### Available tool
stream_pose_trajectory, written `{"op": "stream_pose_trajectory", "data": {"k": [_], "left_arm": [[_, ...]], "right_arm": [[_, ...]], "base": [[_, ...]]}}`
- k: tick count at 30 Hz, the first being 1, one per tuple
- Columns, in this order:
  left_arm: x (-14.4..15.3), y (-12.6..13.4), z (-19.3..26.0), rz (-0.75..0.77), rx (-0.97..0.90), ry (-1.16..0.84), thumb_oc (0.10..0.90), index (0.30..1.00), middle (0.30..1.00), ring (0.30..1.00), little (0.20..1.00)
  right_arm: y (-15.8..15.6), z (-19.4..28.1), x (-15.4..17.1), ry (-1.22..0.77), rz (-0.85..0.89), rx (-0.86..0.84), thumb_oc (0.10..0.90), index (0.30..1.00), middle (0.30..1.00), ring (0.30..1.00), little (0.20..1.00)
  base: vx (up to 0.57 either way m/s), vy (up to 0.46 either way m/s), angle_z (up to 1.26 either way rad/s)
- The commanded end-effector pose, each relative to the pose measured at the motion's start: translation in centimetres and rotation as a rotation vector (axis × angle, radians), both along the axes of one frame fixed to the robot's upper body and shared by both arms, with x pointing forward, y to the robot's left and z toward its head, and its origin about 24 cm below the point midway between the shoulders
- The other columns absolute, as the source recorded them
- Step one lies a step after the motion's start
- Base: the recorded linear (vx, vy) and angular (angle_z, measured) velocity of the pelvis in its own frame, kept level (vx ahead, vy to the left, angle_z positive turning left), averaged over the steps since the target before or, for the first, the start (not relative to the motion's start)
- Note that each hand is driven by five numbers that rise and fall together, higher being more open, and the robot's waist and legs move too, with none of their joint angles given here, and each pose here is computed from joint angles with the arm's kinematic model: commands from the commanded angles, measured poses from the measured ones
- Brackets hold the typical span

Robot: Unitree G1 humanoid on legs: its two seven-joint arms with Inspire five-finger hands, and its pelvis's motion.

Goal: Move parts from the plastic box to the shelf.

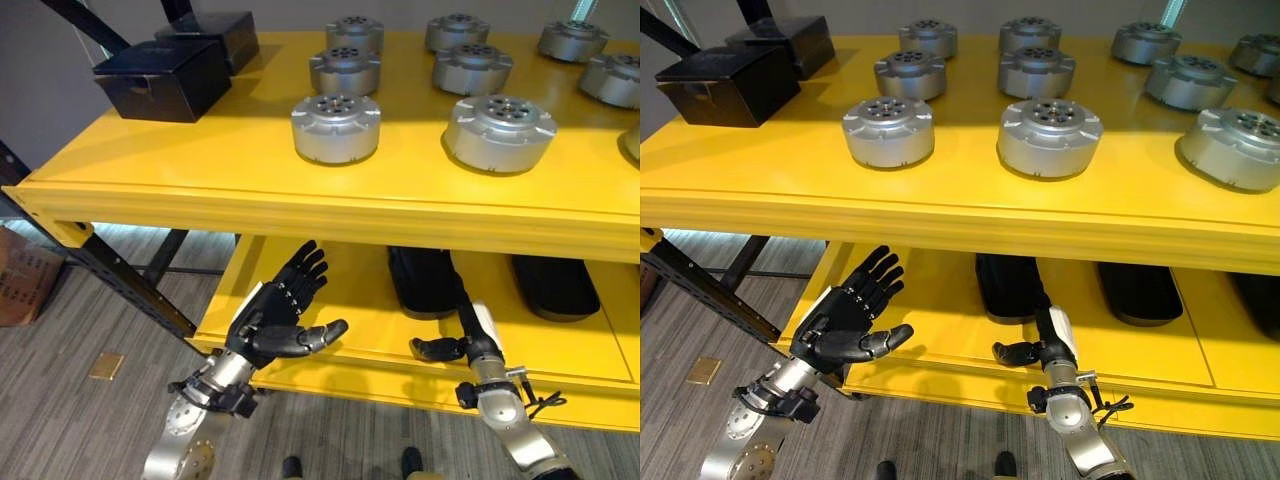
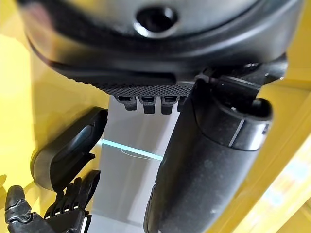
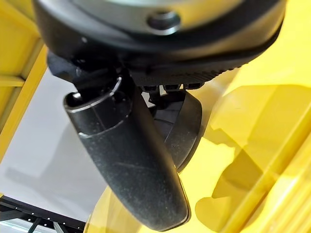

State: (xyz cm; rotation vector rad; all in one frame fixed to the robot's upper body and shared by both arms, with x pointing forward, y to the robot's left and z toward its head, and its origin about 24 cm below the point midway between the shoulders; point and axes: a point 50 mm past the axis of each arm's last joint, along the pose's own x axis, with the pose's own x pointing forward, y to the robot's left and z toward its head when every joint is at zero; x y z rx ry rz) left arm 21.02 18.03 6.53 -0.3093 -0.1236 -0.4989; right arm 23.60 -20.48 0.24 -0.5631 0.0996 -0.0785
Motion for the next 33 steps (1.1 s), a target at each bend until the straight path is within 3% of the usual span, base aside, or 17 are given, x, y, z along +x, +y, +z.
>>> {"op": "stream_pose_trajectory", "data": {"k": [1,14,33], "left_arm": [[1.6,-0.5,4.7,-0.031,-0.014,-0.258,0.900,1.000,1.000,1.000,1.000],[1.7,-0.6,4.9,-0.039,-0.009,-0.262,0.900,1.000,1.000,1.000,1.000],[1.7,-0.8,4.8,-0.047,-0.007,-0.263,0.900,1.000,1.000,1.000,1.000]], "right_arm": [[1.4,4.9,3.0,-0.250,0.068,0.041,0.900,1.000,1.000,1.000,1.000],[2.3,5.0,3.0,-0.232,0.129,0.114,0.900,1.000,1.000,1.000,1.000],[3.1,5.7,3.0,-0.270,0.165,0.093,0.900,1.000,1.000,1.000,1.000]], "base": [[-0.05,0.010,0.00],[-0.01,0.000,0.00],[0.00,0.000,0.00]]}}
